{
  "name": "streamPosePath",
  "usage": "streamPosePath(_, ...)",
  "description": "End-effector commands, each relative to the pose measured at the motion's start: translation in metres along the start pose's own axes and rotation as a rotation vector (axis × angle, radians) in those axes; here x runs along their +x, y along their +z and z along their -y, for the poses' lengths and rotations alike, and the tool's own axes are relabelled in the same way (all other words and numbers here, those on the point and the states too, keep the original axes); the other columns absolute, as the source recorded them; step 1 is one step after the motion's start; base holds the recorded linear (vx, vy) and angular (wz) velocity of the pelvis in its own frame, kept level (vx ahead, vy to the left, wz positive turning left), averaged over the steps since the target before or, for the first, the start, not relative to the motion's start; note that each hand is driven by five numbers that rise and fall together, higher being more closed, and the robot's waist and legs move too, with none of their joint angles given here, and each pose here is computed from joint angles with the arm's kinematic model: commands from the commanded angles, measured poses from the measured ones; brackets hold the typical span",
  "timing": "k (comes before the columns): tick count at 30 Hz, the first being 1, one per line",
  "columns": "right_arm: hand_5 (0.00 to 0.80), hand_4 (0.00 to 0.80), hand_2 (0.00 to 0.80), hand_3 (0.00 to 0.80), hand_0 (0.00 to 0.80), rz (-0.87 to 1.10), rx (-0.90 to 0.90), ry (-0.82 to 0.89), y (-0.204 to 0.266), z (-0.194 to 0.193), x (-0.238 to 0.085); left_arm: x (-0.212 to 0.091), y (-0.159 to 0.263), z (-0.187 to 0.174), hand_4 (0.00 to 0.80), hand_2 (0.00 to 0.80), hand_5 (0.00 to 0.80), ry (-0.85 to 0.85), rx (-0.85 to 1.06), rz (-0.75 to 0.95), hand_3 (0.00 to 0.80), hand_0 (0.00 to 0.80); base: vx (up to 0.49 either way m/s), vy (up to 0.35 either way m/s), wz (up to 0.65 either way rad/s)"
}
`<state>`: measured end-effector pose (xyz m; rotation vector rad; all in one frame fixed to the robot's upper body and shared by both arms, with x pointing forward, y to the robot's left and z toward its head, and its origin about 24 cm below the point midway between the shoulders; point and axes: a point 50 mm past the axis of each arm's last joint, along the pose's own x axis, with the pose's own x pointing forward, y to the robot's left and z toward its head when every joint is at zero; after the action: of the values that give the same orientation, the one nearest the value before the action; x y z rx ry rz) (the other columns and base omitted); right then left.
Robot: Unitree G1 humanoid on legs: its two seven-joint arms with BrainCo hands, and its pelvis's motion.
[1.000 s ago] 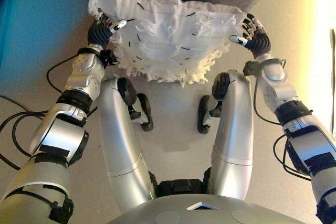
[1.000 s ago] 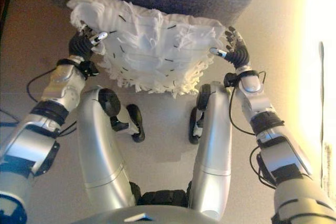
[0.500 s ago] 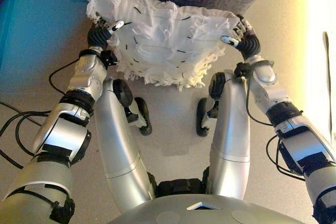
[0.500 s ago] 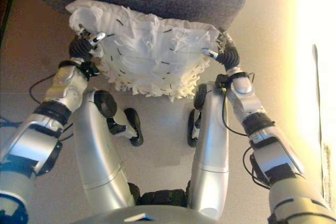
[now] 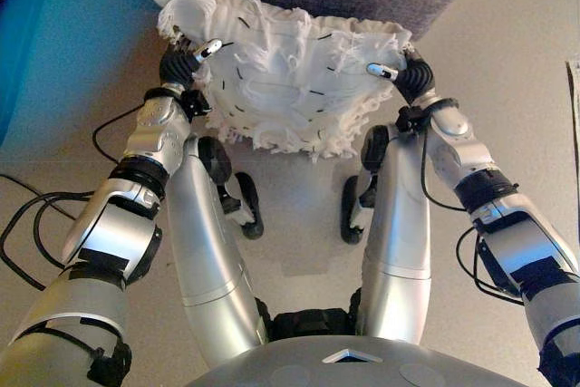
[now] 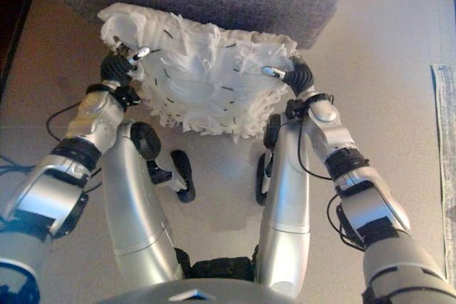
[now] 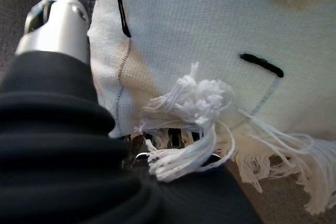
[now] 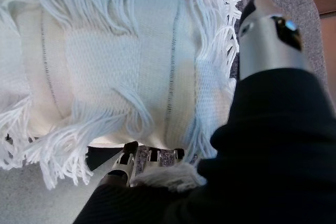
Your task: Pick up the cushion and take it to the sofa
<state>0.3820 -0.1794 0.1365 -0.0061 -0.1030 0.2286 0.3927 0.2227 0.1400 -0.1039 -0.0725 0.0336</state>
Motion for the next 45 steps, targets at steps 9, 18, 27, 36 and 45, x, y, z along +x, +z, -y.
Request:
streamPosePath(9, 0.800, 0.800, 0.800, 0.800, 0.800, 0.131, 0.001, 0.209, 0.036, -0.064, 0.020, 0.002, 0.020, 0.078, 0.800, 0.800, 0.800, -0.313, 0.010, 0.142, 0.800, 0.800, 0.004, 0.000, 0.03)
streamPosePath(18, 0.800, 0.800, 0.800, 0.800, 0.800, 0.116, -0.004, 0.148, 0.032, -0.064, 0.020, 0.000, 0.016, 0.084, 0.800, 0.800, 0.800, -0.321, -0.003, 0.135, 0.800, 0.800, 0.000, 0.000, 0.00)
streamPosePath(27, 0.800, 0.800, 0.800, 0.800, 0.800, 0.133, 0.015, 0.123, 0.031, -0.061, 0.017, -0.002, 0.014, 0.083, 0.800, 0.800, 0.800, -0.338, -0.009, 0.139, 0.800, 0.800, 0.000, 0.000, 0.00)
streamPosePath(36, 0.800, 0.800, 0.800, 0.800, 0.800, 0.339, -0.071, 0.072, 0.086, -0.045, 0.023, -0.001, 0.073, 0.078, 0.800, 0.800, 0.800, -0.393, -0.031, 0.418, 0.800, 0.800, -0.081, -0.015, 0.09)
streamPosePath(45, 0.800, 0.800, 0.800, 0.800, 0.800, 0.527, -0.138, 0.130, 0.093, -0.052, -0.005, -0.030, 0.080, 0.067, 0.800, 0.800, 0.800, -0.381, -0.079, 0.638, 0.800, 0.800, -0.060, -0.047, -0.08)
